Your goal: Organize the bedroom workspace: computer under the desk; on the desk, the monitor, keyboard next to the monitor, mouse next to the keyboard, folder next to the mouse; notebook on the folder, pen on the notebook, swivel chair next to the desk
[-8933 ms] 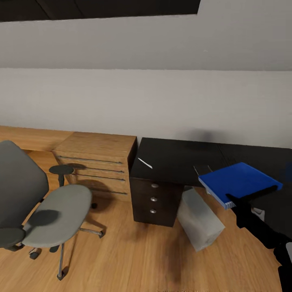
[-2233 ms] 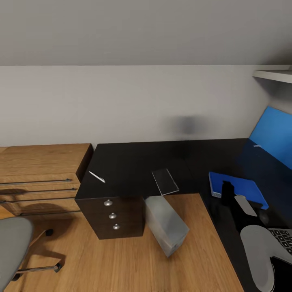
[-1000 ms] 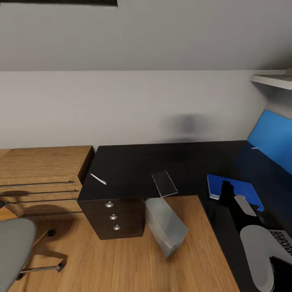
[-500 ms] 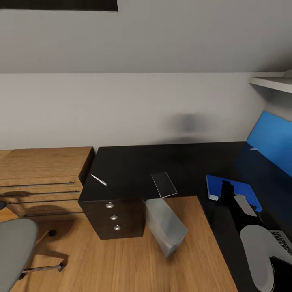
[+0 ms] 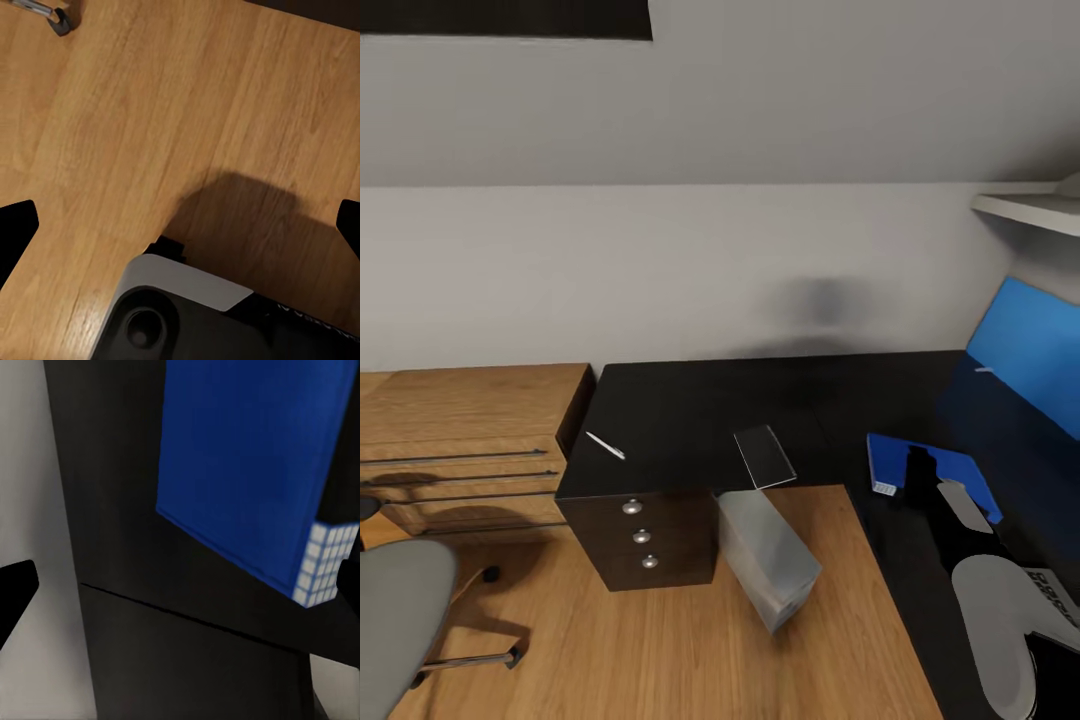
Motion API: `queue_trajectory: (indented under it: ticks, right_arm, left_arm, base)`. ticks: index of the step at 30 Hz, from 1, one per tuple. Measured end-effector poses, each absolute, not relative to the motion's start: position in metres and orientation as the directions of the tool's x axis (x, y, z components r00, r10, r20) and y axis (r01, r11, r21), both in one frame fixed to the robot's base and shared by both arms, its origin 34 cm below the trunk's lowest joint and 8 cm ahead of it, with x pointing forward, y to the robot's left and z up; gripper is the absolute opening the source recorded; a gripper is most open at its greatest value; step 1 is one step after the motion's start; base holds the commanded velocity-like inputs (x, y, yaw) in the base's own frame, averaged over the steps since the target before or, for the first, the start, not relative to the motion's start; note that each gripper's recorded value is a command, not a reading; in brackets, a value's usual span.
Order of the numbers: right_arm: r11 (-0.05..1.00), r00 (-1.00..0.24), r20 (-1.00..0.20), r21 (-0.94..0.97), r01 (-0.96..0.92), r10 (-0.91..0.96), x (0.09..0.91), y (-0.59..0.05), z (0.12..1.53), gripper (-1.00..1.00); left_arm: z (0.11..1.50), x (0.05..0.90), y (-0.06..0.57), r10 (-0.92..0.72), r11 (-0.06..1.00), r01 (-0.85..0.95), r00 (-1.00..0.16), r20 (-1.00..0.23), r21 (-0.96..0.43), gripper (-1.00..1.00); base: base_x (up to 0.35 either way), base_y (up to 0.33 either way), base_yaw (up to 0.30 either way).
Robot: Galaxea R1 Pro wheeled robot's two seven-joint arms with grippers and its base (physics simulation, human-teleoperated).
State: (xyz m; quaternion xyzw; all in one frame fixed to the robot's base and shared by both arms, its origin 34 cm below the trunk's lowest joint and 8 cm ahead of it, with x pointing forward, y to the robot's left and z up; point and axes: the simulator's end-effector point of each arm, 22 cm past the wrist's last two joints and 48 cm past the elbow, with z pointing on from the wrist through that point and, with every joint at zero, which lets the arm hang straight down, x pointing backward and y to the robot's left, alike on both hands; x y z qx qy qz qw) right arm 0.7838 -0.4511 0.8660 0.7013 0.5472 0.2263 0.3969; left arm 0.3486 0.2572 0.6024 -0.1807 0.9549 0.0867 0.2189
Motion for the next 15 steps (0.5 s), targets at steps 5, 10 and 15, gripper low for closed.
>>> queue_trajectory:
  ticks: [5, 10, 15]
  right_arm:
    - [-0.086, 0.298, -0.115, 0.808, 0.583, 0.948, 0.7831, -0.4508, 0.8717, 1.0]
    - [-0.087, 0.297, -0.111, 0.811, 0.578, 0.948, 0.7838, -0.4499, 0.8749, 1.0]
    - [-0.087, 0.296, -0.109, 0.813, 0.576, 0.949, 0.7844, -0.4494, 0.8756, 1.0]
  left_arm:
    - [0.6068, 0.3469, 0.2572, -0.307, 0.92, -0.383, -0.839, -0.449, 0.086, 1.0]
    - [0.6085, 0.3461, 0.2572, -0.307, 0.92, -0.383, -0.839, -0.449, 0.087, 1.0]
    - [0.6085, 0.3461, 0.2572, -0.307, 0.92, -0.383, -0.839, -0.449, 0.087, 1.0]
  base:
    - [0.0, 0.0, 0.0]
    - [0.0, 0.0, 0.0]
    - [0.0, 0.0, 0.0]
